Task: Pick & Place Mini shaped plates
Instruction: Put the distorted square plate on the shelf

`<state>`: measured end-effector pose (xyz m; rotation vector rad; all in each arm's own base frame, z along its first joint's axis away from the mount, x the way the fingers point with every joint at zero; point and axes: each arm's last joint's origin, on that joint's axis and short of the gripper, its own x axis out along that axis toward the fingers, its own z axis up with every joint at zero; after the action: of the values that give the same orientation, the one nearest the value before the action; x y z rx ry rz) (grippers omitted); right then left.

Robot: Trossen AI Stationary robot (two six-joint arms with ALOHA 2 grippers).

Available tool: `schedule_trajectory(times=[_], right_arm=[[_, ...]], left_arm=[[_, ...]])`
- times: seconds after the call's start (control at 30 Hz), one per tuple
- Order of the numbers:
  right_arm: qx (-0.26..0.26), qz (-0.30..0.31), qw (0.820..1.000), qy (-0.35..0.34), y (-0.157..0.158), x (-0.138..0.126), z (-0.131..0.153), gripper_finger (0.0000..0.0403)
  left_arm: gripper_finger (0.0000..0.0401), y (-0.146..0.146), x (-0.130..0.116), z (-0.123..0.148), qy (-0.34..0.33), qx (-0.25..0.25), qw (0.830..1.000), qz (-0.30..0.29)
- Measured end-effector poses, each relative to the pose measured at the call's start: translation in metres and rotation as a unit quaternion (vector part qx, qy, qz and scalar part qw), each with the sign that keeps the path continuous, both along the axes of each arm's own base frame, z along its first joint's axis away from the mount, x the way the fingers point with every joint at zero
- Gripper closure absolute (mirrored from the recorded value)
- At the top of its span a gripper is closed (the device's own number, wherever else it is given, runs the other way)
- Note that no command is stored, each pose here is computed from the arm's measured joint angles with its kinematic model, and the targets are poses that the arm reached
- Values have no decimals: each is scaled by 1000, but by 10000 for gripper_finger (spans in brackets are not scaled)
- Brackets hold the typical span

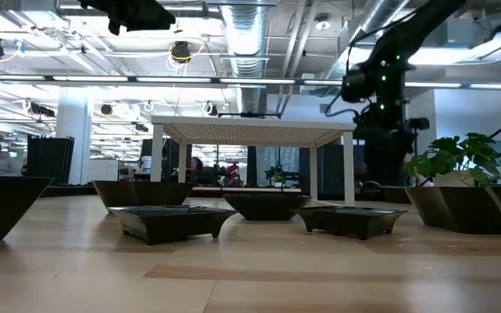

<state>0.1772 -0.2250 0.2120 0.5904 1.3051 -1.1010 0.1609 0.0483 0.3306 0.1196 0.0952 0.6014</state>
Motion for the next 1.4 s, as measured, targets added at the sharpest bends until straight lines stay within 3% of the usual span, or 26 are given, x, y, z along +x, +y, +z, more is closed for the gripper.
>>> schedule_trajectory(times=[0.33,0.77,0.93,1.2,1.4], right_arm=[[49,-16,998,30,-16,-1,-33,217],[53,-45,997,31,-34,-8,-51,223],[64,-52,996,38,-38,-11,-59,267],[53,-36,997,33,-37,-12,-51,392],[40,-8,999,28,-20,-8,-25,398]], left_arm=[[256,0,0,0,0,0,1000,0],[256,0,0,0,0,0,1000,0],[256,0,0,0,0,0,1000,0],[256,0,0,0,0,0,1000,0],[256,0,0,0,0,0,1000,0]])
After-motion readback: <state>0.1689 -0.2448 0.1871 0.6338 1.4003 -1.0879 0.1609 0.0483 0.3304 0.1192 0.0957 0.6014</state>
